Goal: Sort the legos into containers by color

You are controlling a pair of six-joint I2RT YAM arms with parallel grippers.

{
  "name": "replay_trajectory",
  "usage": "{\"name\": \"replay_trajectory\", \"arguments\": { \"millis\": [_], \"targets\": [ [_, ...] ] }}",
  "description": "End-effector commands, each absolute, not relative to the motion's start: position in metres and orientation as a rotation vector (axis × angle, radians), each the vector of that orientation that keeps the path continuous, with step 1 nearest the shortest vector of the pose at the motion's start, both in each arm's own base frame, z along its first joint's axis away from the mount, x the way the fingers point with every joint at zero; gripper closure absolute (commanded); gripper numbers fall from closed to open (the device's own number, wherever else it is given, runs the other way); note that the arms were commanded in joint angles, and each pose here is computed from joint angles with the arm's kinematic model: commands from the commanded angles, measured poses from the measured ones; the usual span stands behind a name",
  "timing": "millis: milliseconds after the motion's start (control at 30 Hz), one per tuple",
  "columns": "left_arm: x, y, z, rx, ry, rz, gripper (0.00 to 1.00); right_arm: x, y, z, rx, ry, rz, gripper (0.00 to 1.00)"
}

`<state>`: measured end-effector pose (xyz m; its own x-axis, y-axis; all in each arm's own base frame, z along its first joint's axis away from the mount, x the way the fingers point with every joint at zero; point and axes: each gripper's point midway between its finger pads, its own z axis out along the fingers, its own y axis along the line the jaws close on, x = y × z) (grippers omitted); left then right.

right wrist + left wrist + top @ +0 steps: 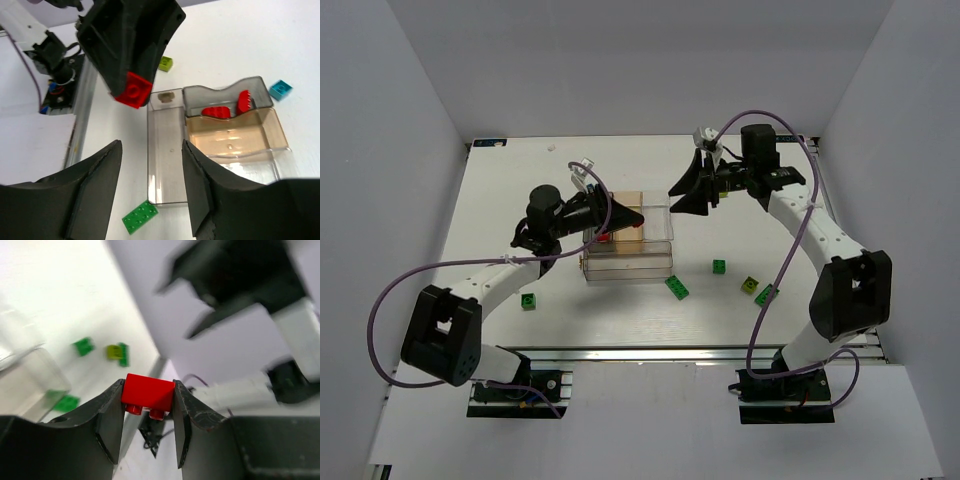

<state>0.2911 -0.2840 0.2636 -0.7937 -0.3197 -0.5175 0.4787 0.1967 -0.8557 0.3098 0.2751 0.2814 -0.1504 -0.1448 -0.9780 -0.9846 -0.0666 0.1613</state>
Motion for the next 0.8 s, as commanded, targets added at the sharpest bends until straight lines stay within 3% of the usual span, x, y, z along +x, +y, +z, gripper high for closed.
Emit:
{"name": "replay_trajectory", "arguments": {
  "millis": [0,67,100,233,433,567,633,667,767],
  "targets": [
    [0.323,-0.257,0.222,-0.039,2.054,-1.347,0.76,0.319,0.268,0.292,-1.279,1.387,1.173,0.43],
    [0.353,-0.242,0.214,-0.081,2.100,-1.142,0.80,0.316,0.263,0.282,-1.274,1.432,1.160,0.44],
    [0.359,-0.219,0.183,-0.215,2.232,-0.944,0.81,0.317,0.261,0.277,-1.269,1.450,1.143,0.44],
    [0.396,-0.183,0.166,-0.296,2.286,-0.600,0.82,0.309,0.253,0.264,-1.277,1.477,1.092,0.44],
    [0.427,-0.148,0.141,-0.369,2.372,-0.233,0.83,0.313,0.241,0.240,-1.221,1.609,1.013,0.44],
    [0.434,-0.142,0.125,-0.362,2.425,-0.145,0.82,0.320,0.234,0.225,-1.179,1.689,0.955,0.43],
    [0.436,-0.142,0.118,-0.356,2.443,-0.125,0.76,0.325,0.229,0.218,-1.160,1.726,0.921,0.42],
    [0.437,-0.143,0.117,-0.357,2.449,-0.122,0.62,0.326,0.228,0.215,-1.156,1.744,0.912,0.40],
    [0.437,-0.148,0.110,-0.343,2.479,-0.114,0.37,0.329,0.222,0.204,-1.137,1.813,0.881,0.37]
  ]
}}
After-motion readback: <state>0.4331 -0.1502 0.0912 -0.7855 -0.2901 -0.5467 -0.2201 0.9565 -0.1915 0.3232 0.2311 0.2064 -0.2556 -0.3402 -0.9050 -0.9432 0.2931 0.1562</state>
